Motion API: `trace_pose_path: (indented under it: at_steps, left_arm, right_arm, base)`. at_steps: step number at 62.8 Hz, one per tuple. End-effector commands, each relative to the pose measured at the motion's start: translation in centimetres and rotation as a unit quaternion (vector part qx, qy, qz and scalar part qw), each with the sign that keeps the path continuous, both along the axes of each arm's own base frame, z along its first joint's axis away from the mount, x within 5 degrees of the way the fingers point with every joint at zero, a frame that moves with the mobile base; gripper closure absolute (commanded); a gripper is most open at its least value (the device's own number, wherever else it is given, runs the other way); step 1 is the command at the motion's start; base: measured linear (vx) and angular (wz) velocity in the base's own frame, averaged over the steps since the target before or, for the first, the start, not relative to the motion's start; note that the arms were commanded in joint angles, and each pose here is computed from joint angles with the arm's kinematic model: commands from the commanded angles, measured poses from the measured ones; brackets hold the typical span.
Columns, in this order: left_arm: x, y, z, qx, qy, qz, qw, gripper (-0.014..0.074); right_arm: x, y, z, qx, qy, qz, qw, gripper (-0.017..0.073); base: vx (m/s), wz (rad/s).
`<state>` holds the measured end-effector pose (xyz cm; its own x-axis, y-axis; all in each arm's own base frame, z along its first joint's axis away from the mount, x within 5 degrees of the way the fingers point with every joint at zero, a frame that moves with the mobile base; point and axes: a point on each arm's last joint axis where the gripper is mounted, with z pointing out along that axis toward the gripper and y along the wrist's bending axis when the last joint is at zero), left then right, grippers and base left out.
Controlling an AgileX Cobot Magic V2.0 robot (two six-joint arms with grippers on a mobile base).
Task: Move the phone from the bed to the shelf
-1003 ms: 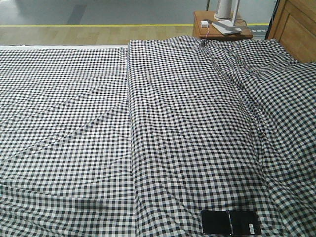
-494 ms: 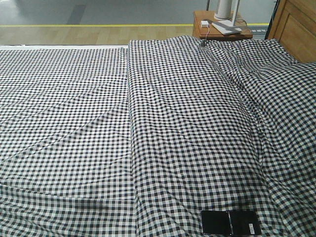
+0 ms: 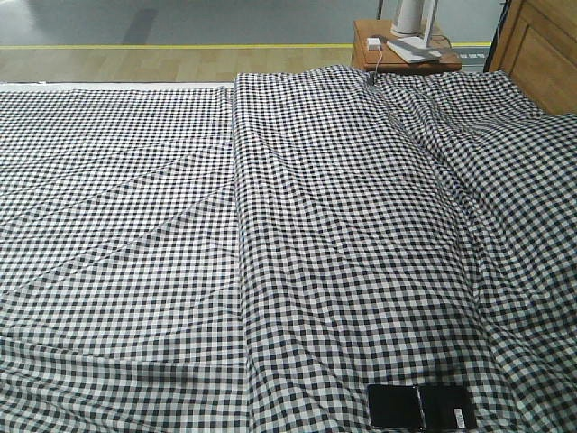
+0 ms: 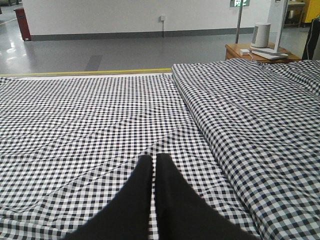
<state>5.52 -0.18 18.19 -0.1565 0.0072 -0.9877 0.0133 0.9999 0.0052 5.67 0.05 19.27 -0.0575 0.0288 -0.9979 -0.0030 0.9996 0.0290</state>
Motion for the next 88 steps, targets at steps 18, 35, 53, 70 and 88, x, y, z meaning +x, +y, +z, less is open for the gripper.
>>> trace_pose_path:
  at_steps: [18,35,53,70,88]
  left_arm:
    - [0.1,0.1,0.6,-0.005,-0.037,0.004,0.999,0.0593]
    - [0.1,0.1,0.6,-0.005,-0.037,0.004,0.999,0.0593]
    - [0.1,0.1,0.6,-0.005,-0.037,0.004,0.999,0.0593]
    - [0.1,0.1,0.6,-0.005,-0.037,0.004,0.999,0.0593]
    - [0.1,0.1,0.6,-0.005,-0.037,0.004,0.999,0.0593]
  right_arm:
    - [0.0,-0.1,0.5,-0.006,-0.040,-0.006,0.999,0.0564]
    - [-0.1,-0.2,2.0,-0.012,-0.118,-0.011,0.993,0.0564]
    - [-1.1,-0.2,5.7,-0.020,-0.237,-0.018,0.971,0.0564]
    - [-3.5,-0.2,12.6,-0.031,-0.327,-0.023,0.944,0.0564]
    - [-2.4,-0.1,19.5,-0.032,-0.261,-0.015,0.965,0.0564]
  base:
    - [0.00,0.00]
    - [0.00,0.00]
    - [0.00,0.00]
    - [0.00,0.00]
    - [0.00,0.00]
